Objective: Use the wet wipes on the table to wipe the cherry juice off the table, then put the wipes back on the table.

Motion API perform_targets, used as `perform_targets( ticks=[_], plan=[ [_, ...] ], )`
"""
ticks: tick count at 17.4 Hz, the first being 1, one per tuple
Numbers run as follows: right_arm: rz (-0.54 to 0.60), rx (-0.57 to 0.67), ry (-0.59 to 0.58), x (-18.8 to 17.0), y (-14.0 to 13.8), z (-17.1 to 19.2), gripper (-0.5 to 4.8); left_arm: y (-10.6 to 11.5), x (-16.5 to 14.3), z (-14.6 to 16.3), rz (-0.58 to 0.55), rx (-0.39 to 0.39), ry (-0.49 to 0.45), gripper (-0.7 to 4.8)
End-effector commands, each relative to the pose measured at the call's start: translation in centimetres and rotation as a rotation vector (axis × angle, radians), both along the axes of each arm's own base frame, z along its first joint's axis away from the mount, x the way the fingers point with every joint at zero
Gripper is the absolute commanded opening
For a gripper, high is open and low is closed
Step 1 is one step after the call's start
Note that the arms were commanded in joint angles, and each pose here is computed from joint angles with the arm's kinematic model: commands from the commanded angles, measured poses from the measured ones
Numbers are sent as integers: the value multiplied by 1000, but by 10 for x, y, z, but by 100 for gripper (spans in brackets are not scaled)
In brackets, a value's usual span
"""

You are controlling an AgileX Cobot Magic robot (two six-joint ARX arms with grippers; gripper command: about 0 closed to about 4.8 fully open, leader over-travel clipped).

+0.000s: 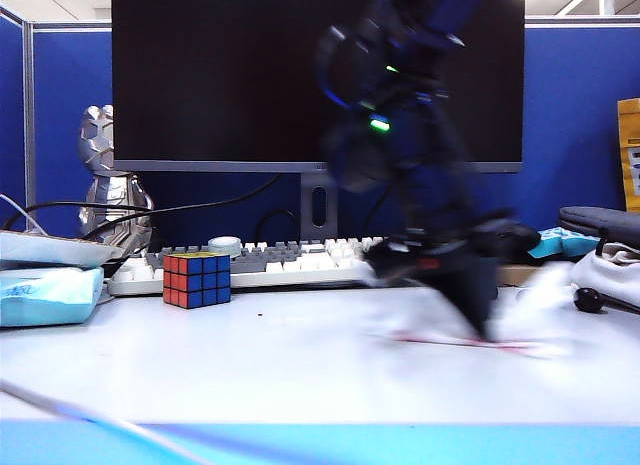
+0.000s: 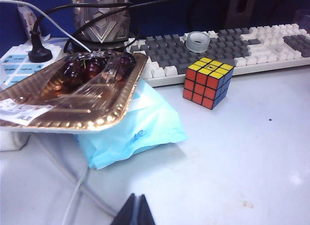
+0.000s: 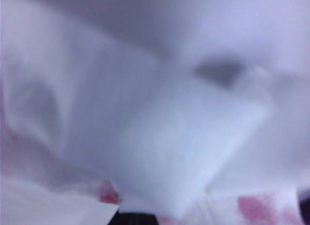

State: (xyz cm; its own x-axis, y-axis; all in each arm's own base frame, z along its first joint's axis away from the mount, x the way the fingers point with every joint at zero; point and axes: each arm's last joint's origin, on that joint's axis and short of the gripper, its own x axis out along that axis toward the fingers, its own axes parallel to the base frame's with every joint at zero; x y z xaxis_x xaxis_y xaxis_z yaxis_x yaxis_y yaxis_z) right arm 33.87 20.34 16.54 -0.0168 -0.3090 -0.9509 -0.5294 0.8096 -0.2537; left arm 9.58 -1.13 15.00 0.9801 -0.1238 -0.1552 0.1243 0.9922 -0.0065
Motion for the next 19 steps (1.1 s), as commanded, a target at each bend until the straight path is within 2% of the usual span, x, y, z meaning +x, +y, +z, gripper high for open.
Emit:
perform_targets(
  ticks=[1, 3, 4, 6, 10, 12, 13, 16, 19],
  plan=[
    [-41, 208, 148, -3, 5, -10, -1, 0, 0, -1, -1, -3, 9, -2],
    [-61, 498, 233, -3, 21, -10, -1, 0, 0, -1, -1, -3, 9, -2],
    [-57, 606, 259, -3, 28, -9, -1, 0, 0, -1, -1, -3, 8, -2],
    [-27, 704, 249, -4, 42, -9, -1, 0, 0, -1, -1, -3, 9, -2],
    [29, 787, 93, -1, 69, -7, -1, 0, 0, -1, -1, -3, 9, -2],
    [15, 711, -81, 8, 72, -6, -1, 0, 0, -1, -1, -3, 9, -2],
    [21, 667, -207, 16, 72, -6, -1, 0, 0, -1, -1, -3, 9, -2],
    [18, 652, -396, 33, 72, -5, -1, 0, 0, -1, -1, -3, 9, -2],
    [28, 703, -485, 43, 78, -7, -1, 0, 0, -1, -1, -3, 9, -2]
  ],
)
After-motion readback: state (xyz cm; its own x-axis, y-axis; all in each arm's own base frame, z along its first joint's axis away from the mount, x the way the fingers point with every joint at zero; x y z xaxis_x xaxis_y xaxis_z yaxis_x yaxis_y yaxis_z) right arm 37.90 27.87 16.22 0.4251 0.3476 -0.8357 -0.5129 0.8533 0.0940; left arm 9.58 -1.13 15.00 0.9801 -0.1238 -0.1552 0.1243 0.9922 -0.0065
